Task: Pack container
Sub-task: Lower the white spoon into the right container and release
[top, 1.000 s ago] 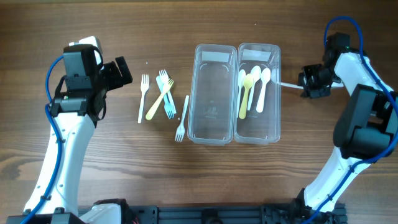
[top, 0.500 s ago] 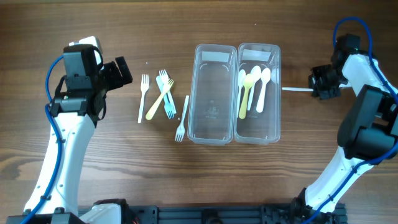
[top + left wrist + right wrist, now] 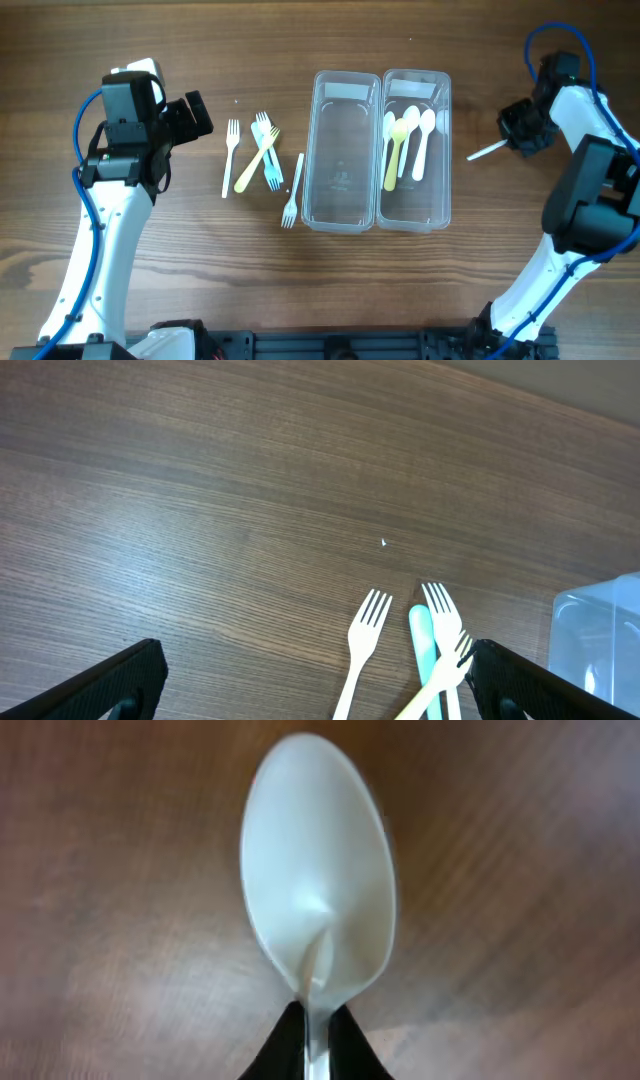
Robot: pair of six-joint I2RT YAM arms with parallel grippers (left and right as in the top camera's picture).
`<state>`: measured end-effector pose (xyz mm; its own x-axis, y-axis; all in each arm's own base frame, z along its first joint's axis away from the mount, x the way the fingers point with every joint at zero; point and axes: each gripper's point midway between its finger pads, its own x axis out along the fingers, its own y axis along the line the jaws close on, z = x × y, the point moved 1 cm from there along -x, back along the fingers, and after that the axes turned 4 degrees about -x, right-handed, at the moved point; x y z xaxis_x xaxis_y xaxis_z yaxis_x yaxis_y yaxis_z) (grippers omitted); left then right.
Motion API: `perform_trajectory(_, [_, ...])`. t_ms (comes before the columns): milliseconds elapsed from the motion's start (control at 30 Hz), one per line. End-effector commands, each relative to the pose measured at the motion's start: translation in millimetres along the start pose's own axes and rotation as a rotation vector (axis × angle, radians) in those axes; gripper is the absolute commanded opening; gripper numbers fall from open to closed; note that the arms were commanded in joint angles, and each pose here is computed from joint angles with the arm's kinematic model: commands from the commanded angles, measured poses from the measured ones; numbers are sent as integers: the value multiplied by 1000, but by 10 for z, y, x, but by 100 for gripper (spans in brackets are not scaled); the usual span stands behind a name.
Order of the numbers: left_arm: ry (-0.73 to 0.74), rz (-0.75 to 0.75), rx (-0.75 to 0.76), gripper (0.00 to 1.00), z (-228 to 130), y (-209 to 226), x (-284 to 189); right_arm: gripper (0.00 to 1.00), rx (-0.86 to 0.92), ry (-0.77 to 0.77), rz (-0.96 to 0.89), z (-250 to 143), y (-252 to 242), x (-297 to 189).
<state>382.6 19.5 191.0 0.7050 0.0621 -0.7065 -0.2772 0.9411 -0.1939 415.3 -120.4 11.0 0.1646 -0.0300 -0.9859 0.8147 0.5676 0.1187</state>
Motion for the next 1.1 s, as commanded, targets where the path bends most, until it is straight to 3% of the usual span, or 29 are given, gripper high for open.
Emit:
perform_trajectory(0, [-19,9,11,100,84,17,-11,5,-259,-76,104,270,323,-256])
perform_trajectory(233, [-19,9,11,100,84,17,-11,5,-463,-229,364,535,940,-1204])
perform_trajectory(367, [-19,9,11,100,84,17,-11,4,-557,-213,531,234,1222,-1678])
perform_trajectory(467, [-19,9,11,100,84,17,-11,5,-648,-156,537,-182,1347,-1813])
perform_trajectory(733, [-19,9,11,100,84,17,-11,5,-934,-18,359,-1365,1547,-1392])
perform_trajectory(900, [-19,9,11,100,84,17,-11,5,-906,57,217,-1863,1285,-773])
perform_trajectory(1067, [-19,9,11,100,84,17,-11,4,-868,97,191,-2001,1090,-473])
